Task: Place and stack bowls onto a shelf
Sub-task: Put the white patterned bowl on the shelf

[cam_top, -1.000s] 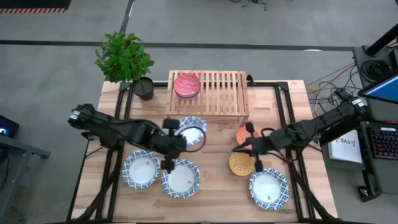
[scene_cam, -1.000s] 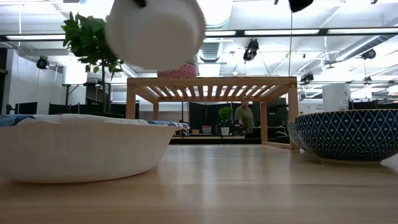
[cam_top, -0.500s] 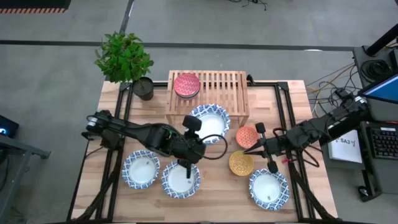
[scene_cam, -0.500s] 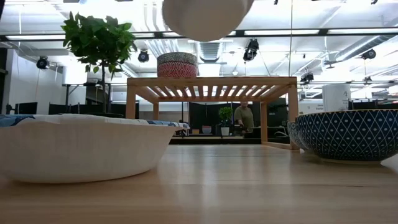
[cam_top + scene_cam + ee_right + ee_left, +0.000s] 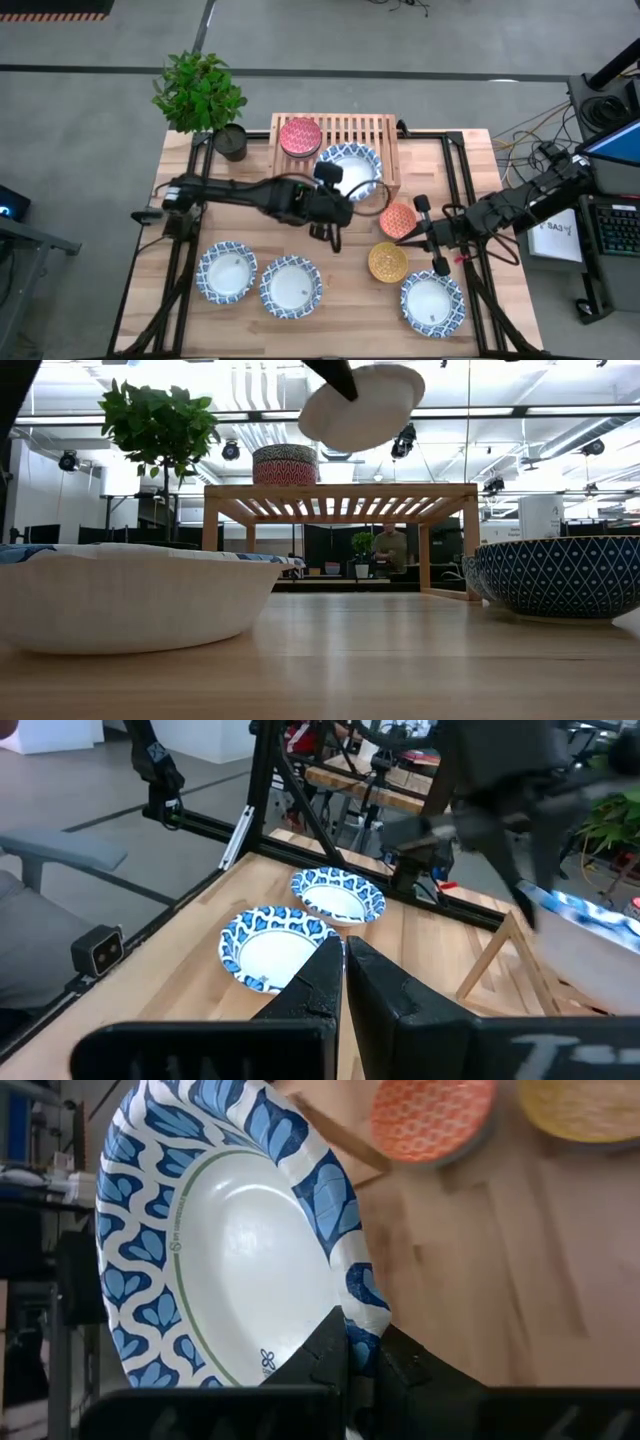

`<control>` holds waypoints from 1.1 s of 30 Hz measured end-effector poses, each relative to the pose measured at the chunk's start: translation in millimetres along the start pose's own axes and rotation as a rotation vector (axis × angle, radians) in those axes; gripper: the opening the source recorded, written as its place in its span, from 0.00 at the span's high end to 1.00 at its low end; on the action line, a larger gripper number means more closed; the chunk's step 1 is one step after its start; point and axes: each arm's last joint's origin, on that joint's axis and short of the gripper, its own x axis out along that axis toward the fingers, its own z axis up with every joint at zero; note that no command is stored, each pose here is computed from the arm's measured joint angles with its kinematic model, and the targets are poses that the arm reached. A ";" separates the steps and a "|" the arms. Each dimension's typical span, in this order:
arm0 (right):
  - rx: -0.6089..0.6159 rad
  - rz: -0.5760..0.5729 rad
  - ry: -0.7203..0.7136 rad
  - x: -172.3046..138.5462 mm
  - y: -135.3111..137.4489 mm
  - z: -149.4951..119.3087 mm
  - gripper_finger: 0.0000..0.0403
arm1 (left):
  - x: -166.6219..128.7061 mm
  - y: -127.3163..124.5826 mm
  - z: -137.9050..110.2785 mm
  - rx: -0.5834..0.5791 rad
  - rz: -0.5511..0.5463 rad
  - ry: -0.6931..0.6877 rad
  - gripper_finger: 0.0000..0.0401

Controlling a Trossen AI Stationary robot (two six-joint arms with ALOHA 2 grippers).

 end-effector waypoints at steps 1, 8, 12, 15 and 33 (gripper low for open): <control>-0.001 0.000 0.001 0.0 0.0 -0.1 0.98 | 3.3 3.3 -0.2 -0.005 0.005 0.004 1.00; -0.014 0.001 0.001 0.0 0.0 -0.1 0.98 | 33.2 18.5 0.8 -0.036 0.029 0.044 1.00; -0.014 0.001 0.005 0.1 0.1 -0.5 0.98 | 44.2 22.8 2.3 -0.011 0.034 0.042 1.00; -0.014 0.002 0.008 0.0 0.2 -0.8 0.98 | 54.2 25.4 2.3 0.004 0.040 0.045 1.00; -0.020 0.003 0.014 0.0 0.3 -1.4 0.98 | 86.4 68.0 -9.8 -0.127 0.087 0.000 1.00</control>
